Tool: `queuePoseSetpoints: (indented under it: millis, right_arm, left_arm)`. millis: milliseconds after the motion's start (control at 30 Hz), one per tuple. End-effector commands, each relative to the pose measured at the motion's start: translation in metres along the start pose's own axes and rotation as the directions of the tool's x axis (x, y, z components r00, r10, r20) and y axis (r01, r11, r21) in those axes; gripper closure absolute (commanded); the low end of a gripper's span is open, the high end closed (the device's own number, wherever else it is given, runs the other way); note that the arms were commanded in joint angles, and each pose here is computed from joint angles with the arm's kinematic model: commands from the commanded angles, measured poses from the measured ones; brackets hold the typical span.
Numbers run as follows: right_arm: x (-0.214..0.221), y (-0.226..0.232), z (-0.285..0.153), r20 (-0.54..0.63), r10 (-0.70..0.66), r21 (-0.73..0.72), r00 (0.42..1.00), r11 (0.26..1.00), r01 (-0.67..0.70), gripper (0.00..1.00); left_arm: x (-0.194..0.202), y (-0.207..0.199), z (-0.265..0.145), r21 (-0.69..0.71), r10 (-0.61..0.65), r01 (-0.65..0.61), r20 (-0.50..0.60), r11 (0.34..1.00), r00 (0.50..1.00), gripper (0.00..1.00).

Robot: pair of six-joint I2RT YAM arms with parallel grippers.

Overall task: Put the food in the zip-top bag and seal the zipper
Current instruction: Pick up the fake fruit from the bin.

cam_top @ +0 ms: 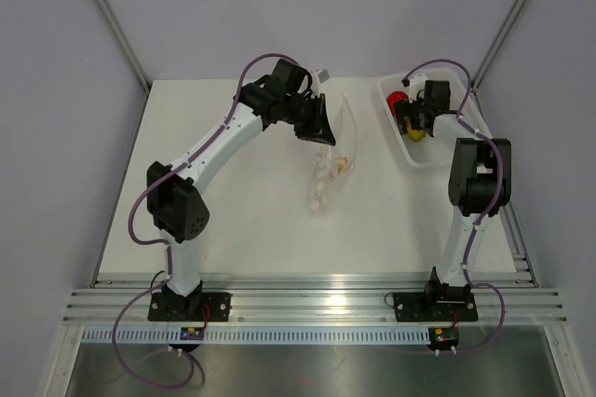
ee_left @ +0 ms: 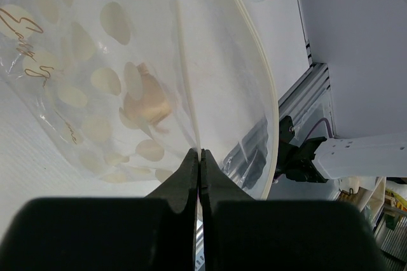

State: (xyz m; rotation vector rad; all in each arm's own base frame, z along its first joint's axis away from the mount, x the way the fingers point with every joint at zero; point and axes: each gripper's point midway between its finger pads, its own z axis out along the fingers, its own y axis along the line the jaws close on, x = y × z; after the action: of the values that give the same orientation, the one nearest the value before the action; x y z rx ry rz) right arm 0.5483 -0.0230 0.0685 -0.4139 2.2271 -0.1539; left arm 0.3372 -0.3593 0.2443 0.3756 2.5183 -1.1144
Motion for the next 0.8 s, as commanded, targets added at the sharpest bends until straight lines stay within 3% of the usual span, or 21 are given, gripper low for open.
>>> queuePoseSetpoints:
  millis: [0,33,200,267,400,667,767]
  right_arm:
    - [-0.035,-0.003,0.003,0.11,0.02,-0.022,0.994,1.0,-0.017,0.07]
    - [-0.035,-0.003,0.002,0.115,0.027,-0.02,0.993,1.0,-0.025,0.15]
    - [-0.027,-0.004,-0.004,0.099,0.064,0.008,0.993,0.998,-0.065,0.27]
    - [-0.024,-0.003,-0.006,0.094,0.078,0.01,0.993,0.997,-0.079,0.24]
    - [-0.023,-0.005,-0.002,0.084,0.091,0.022,0.992,0.995,-0.093,0.01]
    - [-0.02,-0.008,0.009,0.023,0.119,0.026,0.993,0.992,-0.12,0.01]
    - [-0.015,-0.005,0.013,-0.021,0.136,0.005,0.991,0.991,-0.136,0.07]
  left_arm:
    - [-0.009,-0.016,-0.001,0.054,0.039,-0.04,0.023,0.998,0.999,1.0]
    - [-0.008,-0.016,-0.001,0.055,0.037,-0.038,0.02,0.998,0.999,1.0]
    - [-0.006,-0.018,0.003,0.059,0.036,-0.037,0.015,0.998,0.999,1.0]
    - [-0.006,-0.02,0.004,0.063,0.039,-0.04,0.016,0.997,0.999,1.0]
    - [-0.003,-0.024,0.003,0.068,0.045,-0.046,0.016,0.997,0.999,1.0]
    - [-0.002,-0.025,-0.003,0.065,0.055,-0.057,0.033,0.996,0.998,1.0]
    - [-0.002,-0.025,-0.002,0.064,0.055,-0.057,0.032,0.996,0.998,1.0]
